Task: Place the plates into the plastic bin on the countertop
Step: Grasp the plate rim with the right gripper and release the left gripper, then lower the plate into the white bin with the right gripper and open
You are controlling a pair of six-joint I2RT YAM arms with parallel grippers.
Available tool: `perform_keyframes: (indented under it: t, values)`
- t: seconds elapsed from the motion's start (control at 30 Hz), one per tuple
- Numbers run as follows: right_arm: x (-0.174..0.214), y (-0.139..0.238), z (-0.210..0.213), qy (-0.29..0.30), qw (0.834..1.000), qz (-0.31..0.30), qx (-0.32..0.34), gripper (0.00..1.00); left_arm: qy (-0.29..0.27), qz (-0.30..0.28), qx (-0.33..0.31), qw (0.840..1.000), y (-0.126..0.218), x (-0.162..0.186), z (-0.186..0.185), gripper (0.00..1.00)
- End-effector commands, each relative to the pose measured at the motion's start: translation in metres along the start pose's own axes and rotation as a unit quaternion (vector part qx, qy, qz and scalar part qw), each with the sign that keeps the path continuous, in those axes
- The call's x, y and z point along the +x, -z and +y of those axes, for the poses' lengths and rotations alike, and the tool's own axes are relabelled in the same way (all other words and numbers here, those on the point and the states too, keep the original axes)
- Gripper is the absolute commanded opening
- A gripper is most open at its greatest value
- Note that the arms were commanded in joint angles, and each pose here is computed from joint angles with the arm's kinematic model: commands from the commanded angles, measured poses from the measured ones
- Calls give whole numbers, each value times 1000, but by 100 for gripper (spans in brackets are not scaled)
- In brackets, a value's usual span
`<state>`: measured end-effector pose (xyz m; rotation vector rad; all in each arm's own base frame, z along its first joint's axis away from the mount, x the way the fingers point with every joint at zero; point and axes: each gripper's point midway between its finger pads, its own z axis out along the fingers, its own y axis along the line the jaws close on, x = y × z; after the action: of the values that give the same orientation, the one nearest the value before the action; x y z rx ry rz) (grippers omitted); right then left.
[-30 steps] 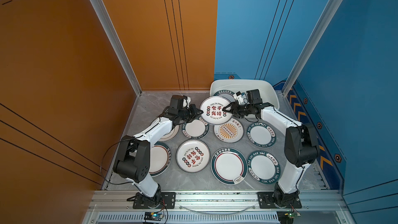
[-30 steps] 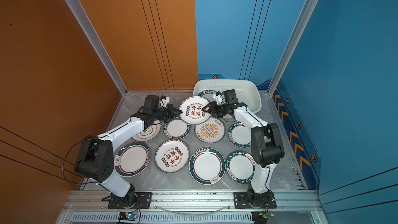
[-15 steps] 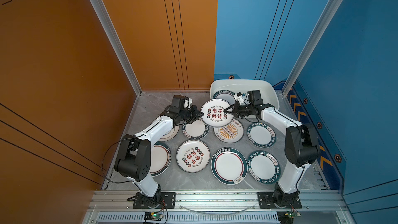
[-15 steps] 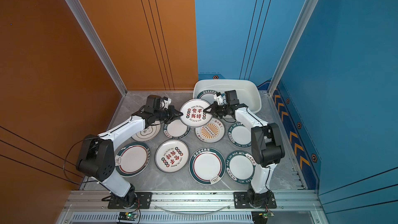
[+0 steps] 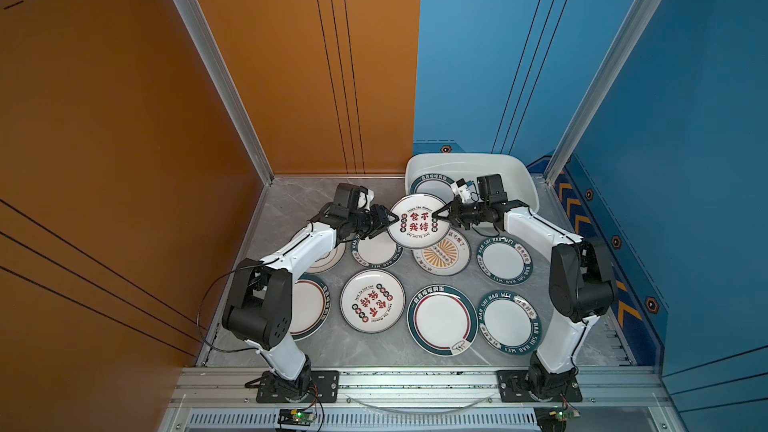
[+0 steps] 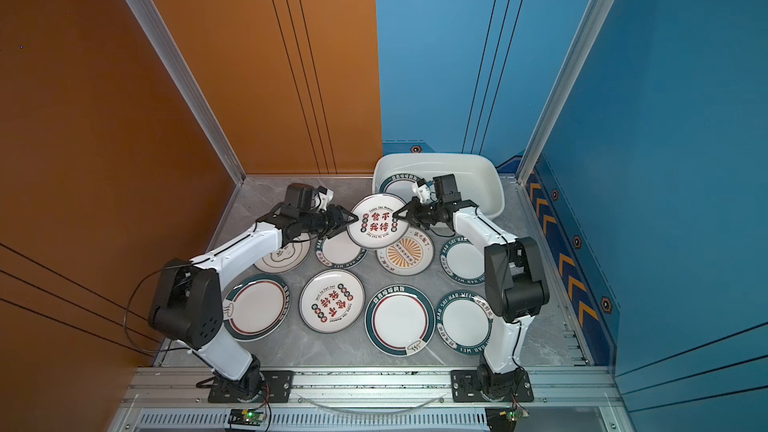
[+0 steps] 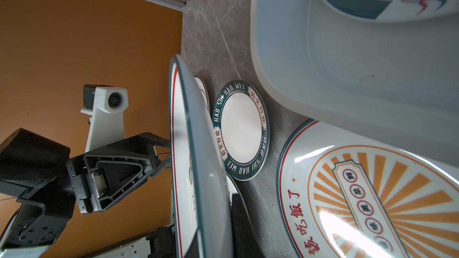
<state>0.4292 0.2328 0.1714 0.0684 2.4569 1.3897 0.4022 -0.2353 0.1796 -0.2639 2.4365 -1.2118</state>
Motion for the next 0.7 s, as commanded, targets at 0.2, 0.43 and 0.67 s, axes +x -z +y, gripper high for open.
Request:
perform_keyframes:
  t: [0.2, 0.43, 0.67]
  values:
    - [-77, 52, -6, 1, 993, -92, 68, 0, -46, -39, -38, 997, 37, 8, 4, 98]
    - [-136, 64, -35, -29, 981, -148, 122, 0, -38, -75, -55, 995, 70, 7, 22, 98]
    - [-169, 46, -67, -58, 976, -157, 142, 0, -26, -65, -70, 995, 81, 14, 39, 98]
